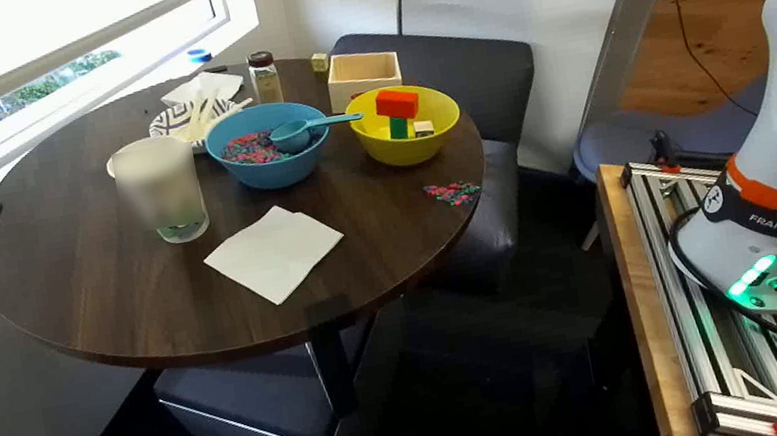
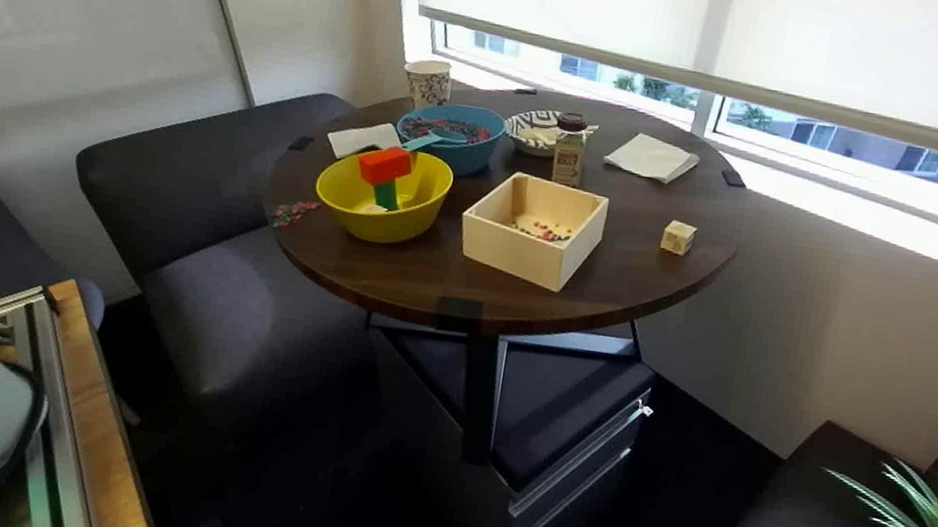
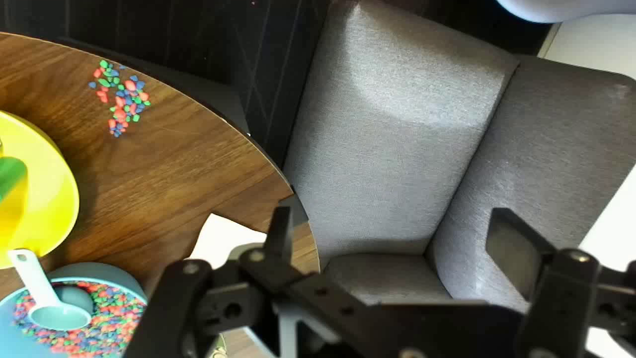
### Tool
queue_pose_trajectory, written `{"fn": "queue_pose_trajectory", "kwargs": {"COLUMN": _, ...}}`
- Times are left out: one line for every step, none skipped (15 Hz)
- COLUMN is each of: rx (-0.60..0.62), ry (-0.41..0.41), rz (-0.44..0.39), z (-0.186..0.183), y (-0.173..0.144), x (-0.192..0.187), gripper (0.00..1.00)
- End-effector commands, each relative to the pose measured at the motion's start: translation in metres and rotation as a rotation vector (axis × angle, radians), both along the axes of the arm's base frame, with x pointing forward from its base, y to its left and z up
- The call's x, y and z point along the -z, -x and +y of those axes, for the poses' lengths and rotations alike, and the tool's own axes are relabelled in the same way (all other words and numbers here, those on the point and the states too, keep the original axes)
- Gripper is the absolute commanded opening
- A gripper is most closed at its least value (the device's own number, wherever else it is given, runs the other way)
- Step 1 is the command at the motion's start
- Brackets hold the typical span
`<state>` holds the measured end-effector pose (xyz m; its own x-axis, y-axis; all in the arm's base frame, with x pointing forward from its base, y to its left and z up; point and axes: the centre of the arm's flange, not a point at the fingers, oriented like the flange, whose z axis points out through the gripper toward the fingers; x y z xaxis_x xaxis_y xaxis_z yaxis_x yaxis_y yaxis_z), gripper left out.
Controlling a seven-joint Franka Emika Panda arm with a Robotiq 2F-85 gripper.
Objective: Remove the blue scoop from the blue bowl put it in the yellow bowl
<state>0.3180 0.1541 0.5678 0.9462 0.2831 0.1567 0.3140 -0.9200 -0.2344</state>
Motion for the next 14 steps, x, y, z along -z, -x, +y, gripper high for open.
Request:
{"fn": "queue_pose_trajectory", "kwargs": {"rx": 0.000, "ry": 0.000, "rz": 0.000, "z": 0.000, "y": 0.000, "x": 0.000, "gripper": 1.00}}
{"fn": "queue_pose_trajectory", "kwargs": {"rx": 0.000, "ry": 0.000, "rz": 0.000, "z": 0.000, "y": 0.000, "x": 0.000, "gripper": 1.00}}
{"fn": "queue_pose_trajectory", "kwargs": {"rx": 0.000, "ry": 0.000, "rz": 0.000, "z": 0.000, "y": 0.000, "x": 0.000, "gripper": 1.00}}
{"fn": "queue_pose_trajectory", "kwargs": {"rx": 0.000, "ry": 0.000, "rz": 0.000, "z": 0.000, "y": 0.000, "x": 0.000, "gripper": 1.00}}
{"fn": "queue_pose_trajectory", "kwargs": {"rx": 0.000, "ry": 0.000, "rz": 0.000, "z": 0.000, "y": 0.000, "x": 0.000, "gripper": 1.00}}
{"fn": "queue_pose_trajectory", "kwargs": {"rx": 0.000, "ry": 0.000, "rz": 0.000, "z": 0.000, "y": 0.000, "x": 0.000, "gripper": 1.00}}
{"fn": "queue_pose_trajectory", "kwargs": {"rx": 0.000, "ry": 0.000, "rz": 0.000, "z": 0.000, "y": 0.000, "x": 0.000, "gripper": 1.00}}
{"fn": "queue_pose_trajectory", "kwargs": {"rx": 0.000, "ry": 0.000, "rz": 0.000, "z": 0.000, "y": 0.000, "x": 0.000, "gripper": 1.00}}
{"fn": "queue_pose_trajectory", "kwargs": {"rx": 0.000, "ry": 0.000, "rz": 0.000, "z": 0.000, "y": 0.000, "x": 0.000, "gripper": 1.00}}
{"fn": "queue_pose_trajectory", "kwargs": {"rx": 0.000, "ry": 0.000, "rz": 0.000, "z": 0.000, "y": 0.000, "x": 0.000, "gripper": 1.00}}
{"fn": "queue_pose_trajectory", "kwargs": {"rx": 0.000, "ry": 0.000, "rz": 0.000, "z": 0.000, "y": 0.000, "x": 0.000, "gripper": 1.00}}
{"fn": "queue_pose_trajectory", "kwargs": {"rx": 0.000, "ry": 0.000, "rz": 0.000, "z": 0.000, "y": 0.000, "x": 0.000, "gripper": 1.00}}
{"fn": "queue_pose_trajectory", "kwargs": {"rx": 0.111, "ry": 0.010, "rz": -0.029, "z": 0.006, "y": -0.013, "x": -0.001, "gripper": 1.00}}
{"fn": "queue_pose_trajectory", "kwargs": {"rx": 0.174, "ry": 0.015, "rz": -0.042, "z": 0.007, "y": -0.024, "x": -0.004, "gripper": 1.00}}
